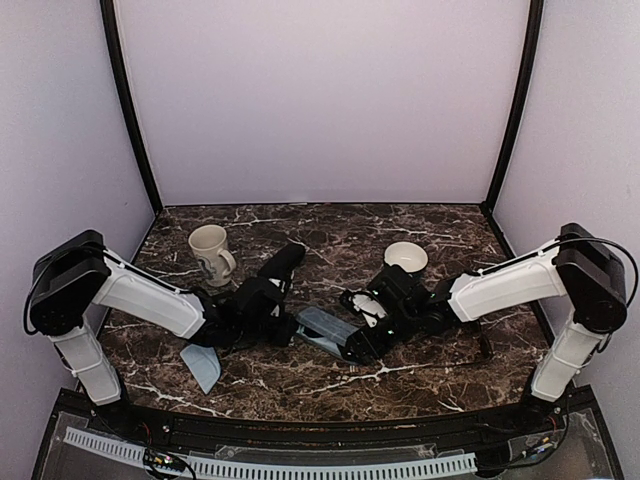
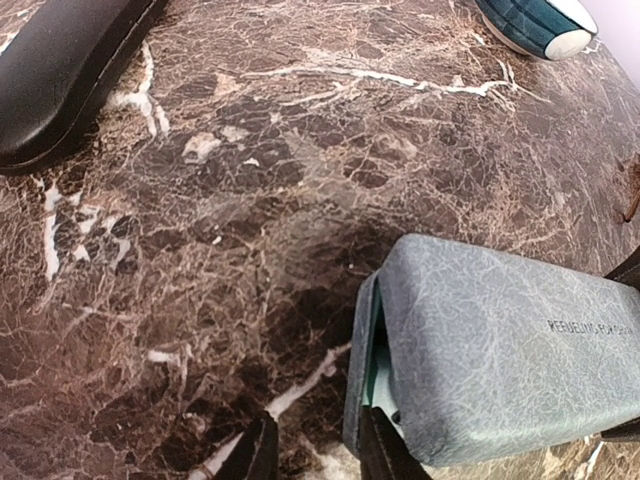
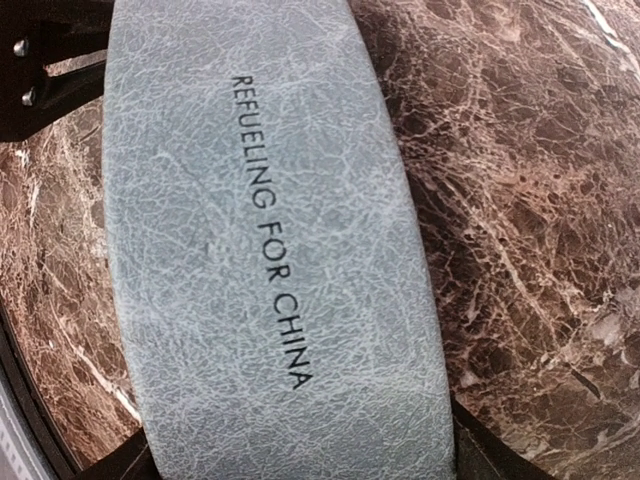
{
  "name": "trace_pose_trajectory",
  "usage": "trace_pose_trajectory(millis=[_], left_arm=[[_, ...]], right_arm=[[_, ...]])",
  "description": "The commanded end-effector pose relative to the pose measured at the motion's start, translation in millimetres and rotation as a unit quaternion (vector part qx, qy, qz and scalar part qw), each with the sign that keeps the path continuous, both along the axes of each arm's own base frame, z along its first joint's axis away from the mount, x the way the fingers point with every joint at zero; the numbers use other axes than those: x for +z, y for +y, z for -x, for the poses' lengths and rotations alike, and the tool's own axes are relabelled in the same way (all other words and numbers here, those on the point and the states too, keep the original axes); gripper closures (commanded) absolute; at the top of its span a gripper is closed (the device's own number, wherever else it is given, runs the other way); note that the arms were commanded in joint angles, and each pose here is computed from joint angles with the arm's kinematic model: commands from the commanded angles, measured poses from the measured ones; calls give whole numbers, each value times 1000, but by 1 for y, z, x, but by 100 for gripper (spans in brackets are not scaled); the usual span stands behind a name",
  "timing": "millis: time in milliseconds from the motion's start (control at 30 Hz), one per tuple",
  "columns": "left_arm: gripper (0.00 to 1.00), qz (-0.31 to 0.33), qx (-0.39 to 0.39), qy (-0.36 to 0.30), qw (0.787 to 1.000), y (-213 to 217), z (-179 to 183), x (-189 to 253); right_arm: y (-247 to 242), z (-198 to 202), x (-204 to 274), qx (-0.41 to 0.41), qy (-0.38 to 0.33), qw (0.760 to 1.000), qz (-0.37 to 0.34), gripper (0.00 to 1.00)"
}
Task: Organize the sunglasses
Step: Close the case with sunglasses at the center of the board.
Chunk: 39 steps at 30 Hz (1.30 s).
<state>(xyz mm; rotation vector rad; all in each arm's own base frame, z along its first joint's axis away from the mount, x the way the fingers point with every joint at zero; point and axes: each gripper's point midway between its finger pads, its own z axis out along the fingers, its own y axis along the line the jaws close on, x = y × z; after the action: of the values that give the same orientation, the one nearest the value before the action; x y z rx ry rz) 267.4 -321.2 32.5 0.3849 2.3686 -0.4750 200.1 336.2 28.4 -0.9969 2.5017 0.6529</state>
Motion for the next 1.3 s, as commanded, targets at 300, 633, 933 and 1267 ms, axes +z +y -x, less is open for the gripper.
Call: trace_pose_trajectory(millis=[300, 633, 933, 1267], left_arm=[[68, -2, 3, 0, 1000, 10, 9, 8], [61, 18, 13, 6, 1000, 15, 15, 10], [53, 27, 22, 11, 999, 22, 19, 7], [47, 68, 30, 36, 997, 31, 30, 2]], right_arm=[[-7, 6, -13, -16, 26, 1000, 1, 18], [-6, 9, -14, -23, 35, 999, -12, 16], [-9, 16, -19, -27, 44, 999, -18, 16], [-12, 24, -30, -33, 49, 998, -13, 16]])
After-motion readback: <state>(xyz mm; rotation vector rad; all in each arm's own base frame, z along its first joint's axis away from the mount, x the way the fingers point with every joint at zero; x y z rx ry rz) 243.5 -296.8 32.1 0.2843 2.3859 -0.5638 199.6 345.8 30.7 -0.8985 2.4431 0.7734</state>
